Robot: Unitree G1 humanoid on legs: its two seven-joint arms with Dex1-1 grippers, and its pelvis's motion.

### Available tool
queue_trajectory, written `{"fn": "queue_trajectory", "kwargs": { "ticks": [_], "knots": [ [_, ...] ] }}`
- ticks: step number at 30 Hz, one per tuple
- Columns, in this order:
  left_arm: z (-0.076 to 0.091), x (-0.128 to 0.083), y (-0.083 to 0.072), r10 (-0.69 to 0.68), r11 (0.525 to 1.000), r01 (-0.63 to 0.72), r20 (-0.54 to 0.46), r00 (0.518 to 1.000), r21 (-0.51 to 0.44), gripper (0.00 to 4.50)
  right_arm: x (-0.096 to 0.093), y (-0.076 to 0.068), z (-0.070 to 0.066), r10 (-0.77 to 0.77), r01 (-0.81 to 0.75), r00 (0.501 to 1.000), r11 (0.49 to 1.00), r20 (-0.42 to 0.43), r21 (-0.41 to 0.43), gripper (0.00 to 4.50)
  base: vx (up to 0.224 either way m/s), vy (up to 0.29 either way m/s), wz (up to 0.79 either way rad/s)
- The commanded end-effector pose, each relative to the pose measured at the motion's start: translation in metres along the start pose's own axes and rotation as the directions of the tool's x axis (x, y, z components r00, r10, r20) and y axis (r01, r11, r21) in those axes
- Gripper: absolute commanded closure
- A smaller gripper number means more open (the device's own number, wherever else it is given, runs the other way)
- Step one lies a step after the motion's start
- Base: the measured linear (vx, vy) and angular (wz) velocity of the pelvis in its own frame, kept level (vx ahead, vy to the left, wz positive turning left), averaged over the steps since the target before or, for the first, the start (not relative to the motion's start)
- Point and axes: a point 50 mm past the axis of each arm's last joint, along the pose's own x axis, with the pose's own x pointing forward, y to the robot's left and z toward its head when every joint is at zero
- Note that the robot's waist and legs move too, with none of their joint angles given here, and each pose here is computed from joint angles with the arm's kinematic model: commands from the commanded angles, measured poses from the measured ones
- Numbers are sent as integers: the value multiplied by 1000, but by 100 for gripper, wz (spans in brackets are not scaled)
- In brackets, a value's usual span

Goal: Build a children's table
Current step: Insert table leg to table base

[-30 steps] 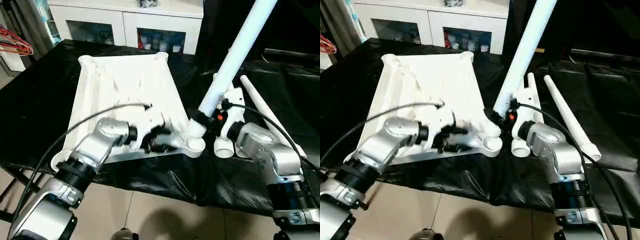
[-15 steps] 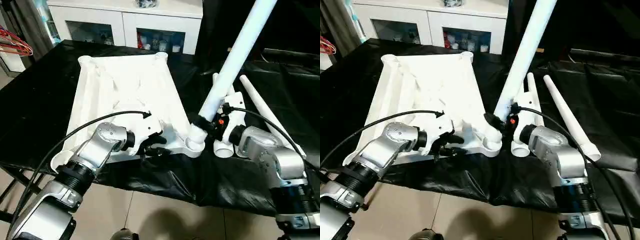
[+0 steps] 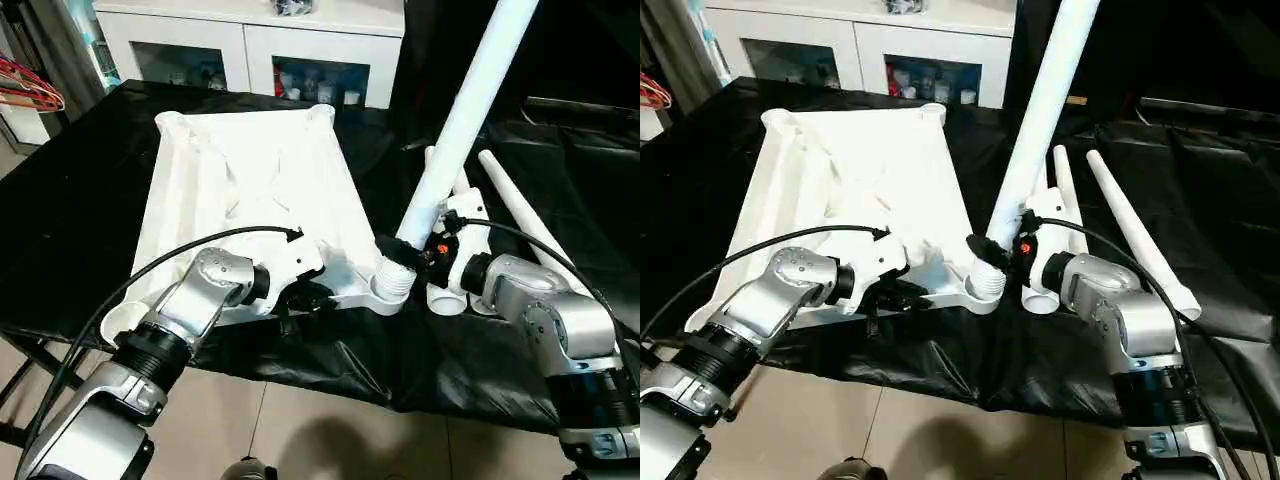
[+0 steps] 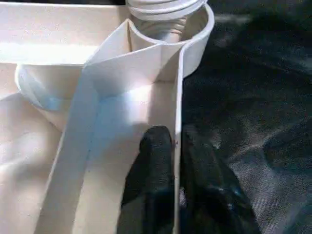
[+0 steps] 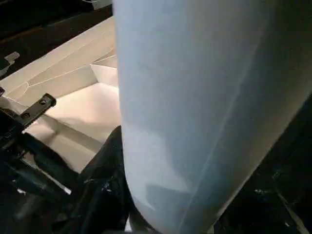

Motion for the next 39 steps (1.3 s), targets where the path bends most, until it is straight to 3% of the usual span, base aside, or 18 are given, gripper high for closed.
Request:
{"fn": "queue_trajectory", "kwargs": {
  "ticks": [1, 15, 28, 39],
  "knots": [
    [-5, 0, -1, -13, 1000, 12, -19, 1000, -22, 445, 2, 0, -1, 12, -12, 1000, 1000, -13, 9, 262, 0, 0, 0],
    [-5, 0, -2, -16, 999, 16, 4, 1000, -35, 450, 5, 6, -8, 74, -74, 994, 997, -78, 7, 262, 0, 0, 0],
    [1, 3, -4, -18, 999, 20, 53, 998, -25, 450, 6, 7, -8, 91, -91, 992, 996, -83, 2, 262, 0, 0, 0],
    [3, 3, -3, -13, 999, 15, 63, 998, -30, 450, 7, -1, -20, 27, -25, 999, 995, -28, 93, 262, 0, 0, 0]
  ]
}}
